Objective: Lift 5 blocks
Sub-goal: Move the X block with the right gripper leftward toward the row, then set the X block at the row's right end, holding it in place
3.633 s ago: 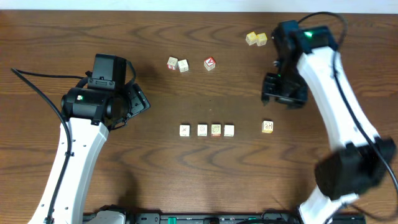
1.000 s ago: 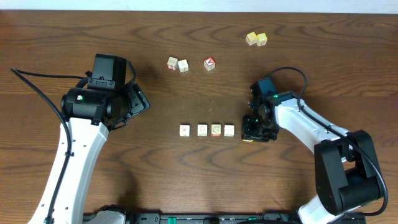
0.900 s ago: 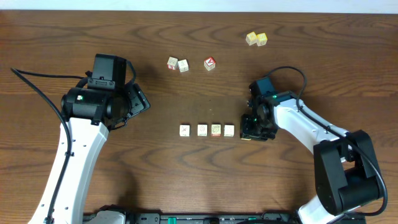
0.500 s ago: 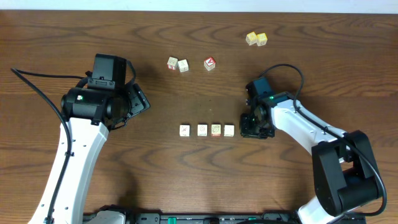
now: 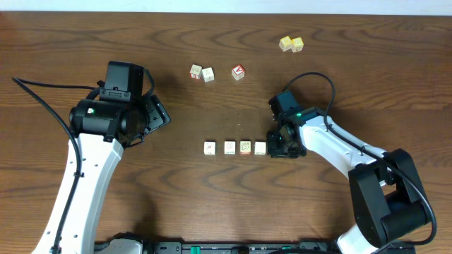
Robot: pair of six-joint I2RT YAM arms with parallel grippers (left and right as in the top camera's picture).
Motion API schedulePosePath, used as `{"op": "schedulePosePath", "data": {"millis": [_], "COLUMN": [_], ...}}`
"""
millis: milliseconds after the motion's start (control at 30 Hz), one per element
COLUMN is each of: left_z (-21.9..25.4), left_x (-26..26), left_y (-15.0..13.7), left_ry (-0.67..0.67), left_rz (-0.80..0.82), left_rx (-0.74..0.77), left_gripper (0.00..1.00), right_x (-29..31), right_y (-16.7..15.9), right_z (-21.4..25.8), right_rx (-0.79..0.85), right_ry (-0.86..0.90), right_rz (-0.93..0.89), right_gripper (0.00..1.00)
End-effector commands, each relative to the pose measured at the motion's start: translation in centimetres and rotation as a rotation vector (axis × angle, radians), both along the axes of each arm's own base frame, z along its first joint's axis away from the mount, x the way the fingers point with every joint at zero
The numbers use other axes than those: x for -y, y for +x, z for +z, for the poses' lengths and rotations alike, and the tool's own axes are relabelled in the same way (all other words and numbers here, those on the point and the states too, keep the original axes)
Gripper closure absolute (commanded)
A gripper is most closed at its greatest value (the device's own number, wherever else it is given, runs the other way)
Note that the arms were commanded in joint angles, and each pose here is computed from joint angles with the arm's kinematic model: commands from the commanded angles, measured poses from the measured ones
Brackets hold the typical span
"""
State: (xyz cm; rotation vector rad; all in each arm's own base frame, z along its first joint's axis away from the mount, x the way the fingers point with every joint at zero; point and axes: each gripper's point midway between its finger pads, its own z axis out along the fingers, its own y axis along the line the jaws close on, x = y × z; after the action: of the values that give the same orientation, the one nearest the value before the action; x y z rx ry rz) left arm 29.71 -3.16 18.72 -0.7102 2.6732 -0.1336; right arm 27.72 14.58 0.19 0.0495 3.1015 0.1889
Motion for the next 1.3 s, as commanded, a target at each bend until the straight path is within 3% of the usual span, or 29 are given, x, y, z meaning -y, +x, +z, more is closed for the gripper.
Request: {"op": "schedulePosePath", "data": {"millis": [0,1267], "left_z": [0.04,0.04], "left_x": [-0.32,-0.32], "left_y": [-0.01,-0.01], "left_ry": [0.012,0.012], "left_rz": [0.007,0.007], "left_rx": [0.0,0.0], "left_gripper": [0.19,0.19], "right_x": [0.29,0.03], "right_y": [-0.48,-0.24], "right_z": [-0.2,-0.17], "right_rx": [-0.015,-0.009], "right_ry": [-0.026,-0.013], "right_rz": [-0.014,-0.035], "right_gripper": [0.72,0.72]}}
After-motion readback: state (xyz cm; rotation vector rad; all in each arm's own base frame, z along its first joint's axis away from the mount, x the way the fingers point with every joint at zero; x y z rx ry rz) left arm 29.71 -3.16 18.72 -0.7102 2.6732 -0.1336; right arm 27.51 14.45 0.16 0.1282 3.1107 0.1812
